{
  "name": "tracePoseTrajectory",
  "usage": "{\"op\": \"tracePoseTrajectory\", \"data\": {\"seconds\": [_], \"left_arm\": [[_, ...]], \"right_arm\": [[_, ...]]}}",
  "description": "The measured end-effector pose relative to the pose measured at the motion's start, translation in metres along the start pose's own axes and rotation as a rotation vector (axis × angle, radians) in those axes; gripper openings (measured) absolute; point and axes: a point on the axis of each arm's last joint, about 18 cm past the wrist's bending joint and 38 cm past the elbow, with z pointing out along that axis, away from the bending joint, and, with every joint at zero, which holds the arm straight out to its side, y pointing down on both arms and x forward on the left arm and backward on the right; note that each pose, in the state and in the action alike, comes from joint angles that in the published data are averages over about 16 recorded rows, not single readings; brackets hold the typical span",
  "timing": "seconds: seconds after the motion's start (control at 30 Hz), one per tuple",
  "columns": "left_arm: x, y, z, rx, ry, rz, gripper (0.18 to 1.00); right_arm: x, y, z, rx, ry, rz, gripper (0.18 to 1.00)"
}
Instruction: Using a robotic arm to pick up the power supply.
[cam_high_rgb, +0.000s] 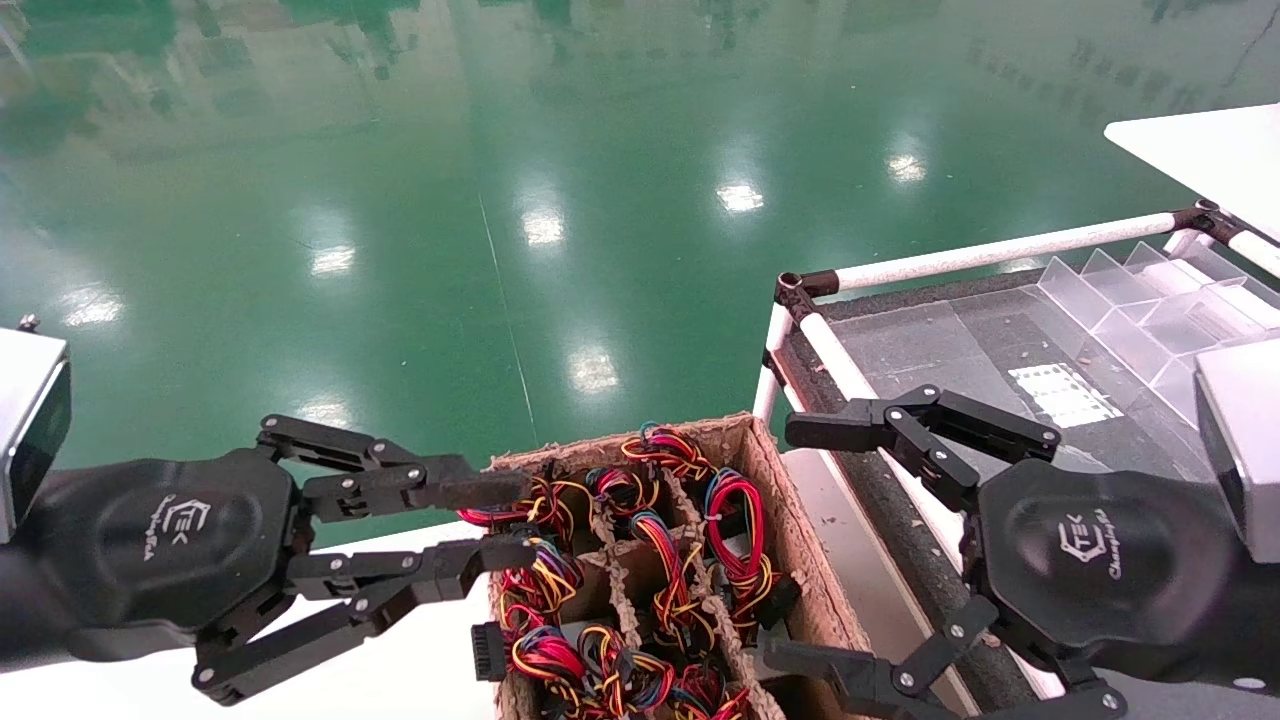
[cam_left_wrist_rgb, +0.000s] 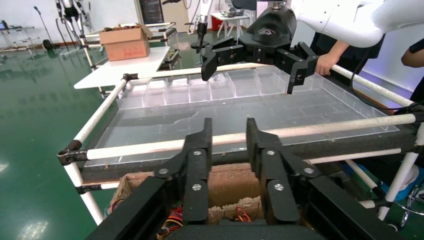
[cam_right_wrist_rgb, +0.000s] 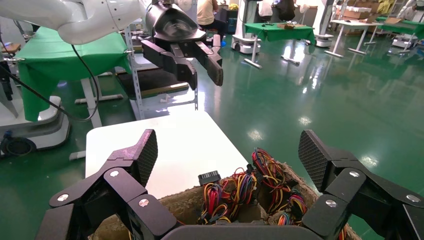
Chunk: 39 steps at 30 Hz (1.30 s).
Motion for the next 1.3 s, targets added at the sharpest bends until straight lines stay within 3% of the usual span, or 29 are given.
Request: {"op": "tracePoseTrajectory", "data": {"seconds": [0.33,0.6,1.03,1.3], "left_arm": [[0.0,0.0,0.0,0.0,0.0,0.0,0.266],[0.0,0.0,0.0,0.0,0.0,0.0,0.21],[0.0,0.0,0.0,0.0,0.0,0.0,0.234],[0.0,0.0,0.0,0.0,0.0,0.0,0.336]], "right_arm": [[0.0,0.0,0.0,0.0,0.0,0.0,1.001],[0.0,0.0,0.0,0.0,0.0,0.0,1.001],[0.003,0.002,-0.001,-0.006,0.012,0.008,1.001],[0.018,0.013,-0.005,-0.056,0.073,0.049,1.001]]}}
